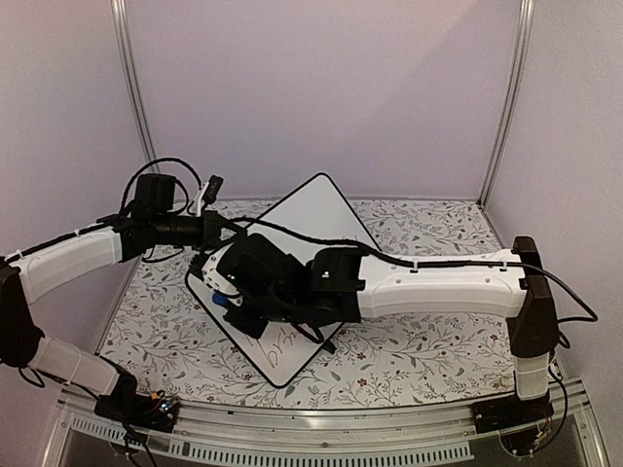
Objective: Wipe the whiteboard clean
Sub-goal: Erase the whiteboard at the center of the board.
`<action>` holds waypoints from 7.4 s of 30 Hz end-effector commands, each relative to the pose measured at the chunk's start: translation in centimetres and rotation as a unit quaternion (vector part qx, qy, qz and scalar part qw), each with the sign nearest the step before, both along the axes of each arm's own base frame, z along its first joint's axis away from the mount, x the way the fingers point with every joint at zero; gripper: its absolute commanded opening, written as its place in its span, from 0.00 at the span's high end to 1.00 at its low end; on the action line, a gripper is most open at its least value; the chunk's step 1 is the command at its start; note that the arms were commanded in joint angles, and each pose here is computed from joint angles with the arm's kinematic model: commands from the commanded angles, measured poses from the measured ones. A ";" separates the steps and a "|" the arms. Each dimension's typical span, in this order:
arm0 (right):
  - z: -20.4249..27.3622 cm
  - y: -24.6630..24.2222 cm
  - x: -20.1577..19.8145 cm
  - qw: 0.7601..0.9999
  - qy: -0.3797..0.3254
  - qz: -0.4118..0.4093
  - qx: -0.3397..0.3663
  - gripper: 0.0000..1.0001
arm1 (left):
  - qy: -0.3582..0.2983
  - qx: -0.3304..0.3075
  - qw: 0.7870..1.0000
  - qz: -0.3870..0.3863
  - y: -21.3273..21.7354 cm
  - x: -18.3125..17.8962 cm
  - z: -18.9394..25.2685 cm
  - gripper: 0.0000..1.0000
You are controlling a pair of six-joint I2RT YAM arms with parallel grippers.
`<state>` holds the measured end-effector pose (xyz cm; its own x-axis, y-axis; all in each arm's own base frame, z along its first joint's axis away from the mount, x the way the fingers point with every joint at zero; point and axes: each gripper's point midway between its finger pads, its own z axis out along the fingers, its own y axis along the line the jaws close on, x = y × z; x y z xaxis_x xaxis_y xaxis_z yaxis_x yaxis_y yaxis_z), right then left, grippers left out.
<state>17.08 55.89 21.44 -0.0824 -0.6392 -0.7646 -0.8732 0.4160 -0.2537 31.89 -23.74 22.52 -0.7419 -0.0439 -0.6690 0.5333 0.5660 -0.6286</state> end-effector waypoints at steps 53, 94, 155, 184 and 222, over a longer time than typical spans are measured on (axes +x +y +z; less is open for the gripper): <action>-9.0 -4.0 -1.5 0.993 0.049 -0.015 -0.110 0.97 | -0.019 -0.002 1.000 -0.016 -0.6 -0.3 0.8 1.00; 0.3 -2.1 2.4 0.998 0.050 -0.026 0.021 0.96 | -0.020 -0.002 1.000 -0.015 -0.6 -0.3 0.9 1.00; -1.7 -2.6 1.8 0.998 0.060 -0.032 -0.007 0.96 | -0.014 -0.001 1.000 -0.016 -0.7 -0.2 0.5 1.00; -8.2 -2.7 0.4 0.994 0.080 -0.011 -0.078 0.96 | -0.013 -0.001 1.000 -0.015 -0.6 -0.1 0.4 1.00; -1.0 -0.8 0.3 0.999 0.035 0.001 -0.012 0.96 | -0.014 0.001 1.000 -0.012 -0.6 -0.1 0.4 1.00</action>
<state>17.30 54.01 18.65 -0.1685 -0.6795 -0.7140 -0.8910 0.4148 -0.1844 31.94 -23.73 22.49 -0.7418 -0.0447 -0.6691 0.5324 0.5675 -0.6282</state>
